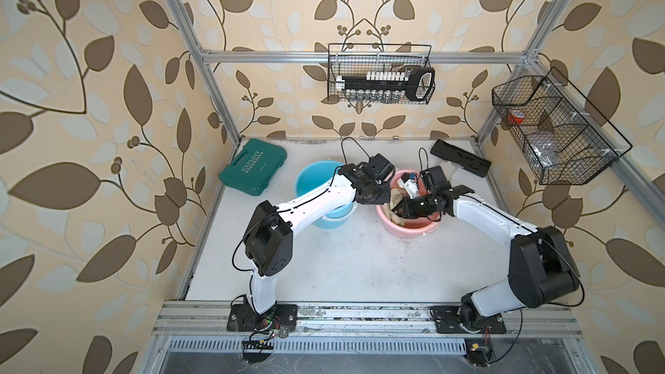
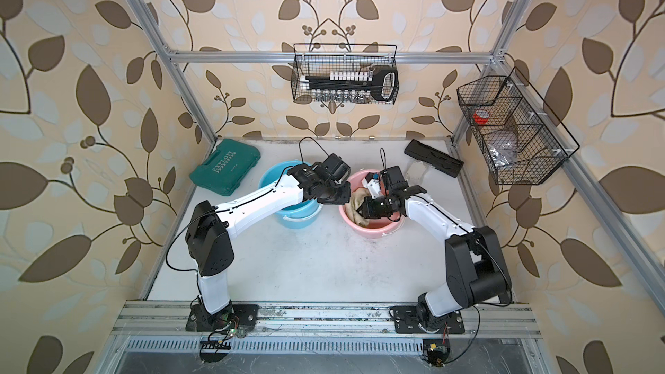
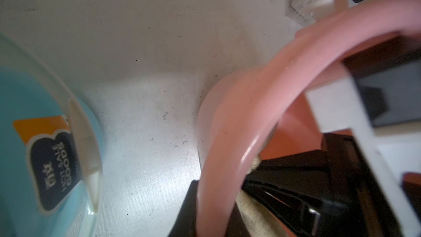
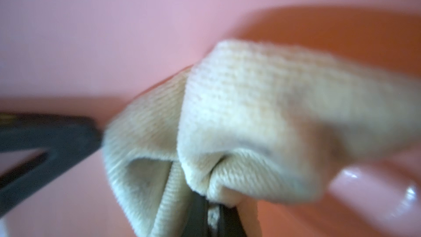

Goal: Wipe the inside of the bucket with a cloth
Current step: Wipe the dirt from the inside of the bucket.

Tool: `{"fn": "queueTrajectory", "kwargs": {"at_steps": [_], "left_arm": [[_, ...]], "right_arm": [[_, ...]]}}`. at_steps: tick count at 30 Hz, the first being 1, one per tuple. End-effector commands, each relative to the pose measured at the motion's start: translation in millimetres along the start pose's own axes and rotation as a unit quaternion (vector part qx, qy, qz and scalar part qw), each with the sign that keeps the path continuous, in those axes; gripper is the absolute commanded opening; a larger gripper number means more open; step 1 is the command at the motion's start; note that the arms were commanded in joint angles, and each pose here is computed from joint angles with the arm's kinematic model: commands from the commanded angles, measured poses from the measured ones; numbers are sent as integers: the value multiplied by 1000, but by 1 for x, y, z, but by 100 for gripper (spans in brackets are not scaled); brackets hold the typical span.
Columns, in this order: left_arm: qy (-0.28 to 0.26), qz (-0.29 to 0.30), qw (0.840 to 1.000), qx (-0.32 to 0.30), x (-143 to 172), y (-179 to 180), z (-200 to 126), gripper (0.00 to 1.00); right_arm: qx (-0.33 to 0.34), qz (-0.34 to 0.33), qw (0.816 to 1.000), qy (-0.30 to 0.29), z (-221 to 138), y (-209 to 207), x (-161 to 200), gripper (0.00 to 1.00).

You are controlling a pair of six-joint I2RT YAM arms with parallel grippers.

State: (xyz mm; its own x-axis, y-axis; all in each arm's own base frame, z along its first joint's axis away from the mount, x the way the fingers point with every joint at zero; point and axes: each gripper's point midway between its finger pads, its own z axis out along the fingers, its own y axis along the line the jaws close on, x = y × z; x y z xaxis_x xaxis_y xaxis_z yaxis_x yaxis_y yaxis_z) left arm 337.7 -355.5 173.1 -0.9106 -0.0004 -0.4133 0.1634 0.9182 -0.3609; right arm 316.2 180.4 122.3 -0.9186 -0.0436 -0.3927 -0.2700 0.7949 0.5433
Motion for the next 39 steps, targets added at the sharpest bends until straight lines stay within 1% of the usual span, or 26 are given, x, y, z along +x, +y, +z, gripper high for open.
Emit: {"fn": "queueTrajectory", "kwargs": {"at_steps": [1,4,7,9,12,15,17,22,29,31,35,39], "left_arm": [[-12,15,1000,-2,-2,1,-12,0],[-14,16,1000,-1,-4,0,-14,0],[-14,18,1000,1,-4,-1,-15,0],[-15,18,1000,1,-5,-2,-16,0],[-19,18,1000,2,-8,-3,-19,0],[-23,16,1000,-1,-11,-4,-23,0],[-27,14,1000,-7,-13,-2,-26,0],[-35,10,999,-8,-16,-2,-31,0],[-34,25,999,5,-10,-2,-30,0],[-34,24,999,7,-7,-1,-31,0],[-37,23,999,10,-2,1,-37,0],[-31,16,999,6,7,7,-35,0]], "right_arm": [[49,-16,998,-36,-22,-6,-7,0],[135,-20,988,-68,-45,-24,-13,0],[223,-34,971,-82,-61,-40,-14,0],[277,-47,957,-74,-66,-48,-10,0],[340,-72,936,-58,-67,-53,-5,0],[401,-93,911,-40,-65,-59,0,0],[429,-101,897,-29,-63,-63,2,0],[450,-99,888,-20,-57,-71,1,0],[499,-92,861,18,-43,-86,-13,0],[497,-74,864,21,-36,-92,-16,0],[472,-26,881,28,-19,-105,-18,0],[461,-3,887,25,-8,-109,-24,0]]}}
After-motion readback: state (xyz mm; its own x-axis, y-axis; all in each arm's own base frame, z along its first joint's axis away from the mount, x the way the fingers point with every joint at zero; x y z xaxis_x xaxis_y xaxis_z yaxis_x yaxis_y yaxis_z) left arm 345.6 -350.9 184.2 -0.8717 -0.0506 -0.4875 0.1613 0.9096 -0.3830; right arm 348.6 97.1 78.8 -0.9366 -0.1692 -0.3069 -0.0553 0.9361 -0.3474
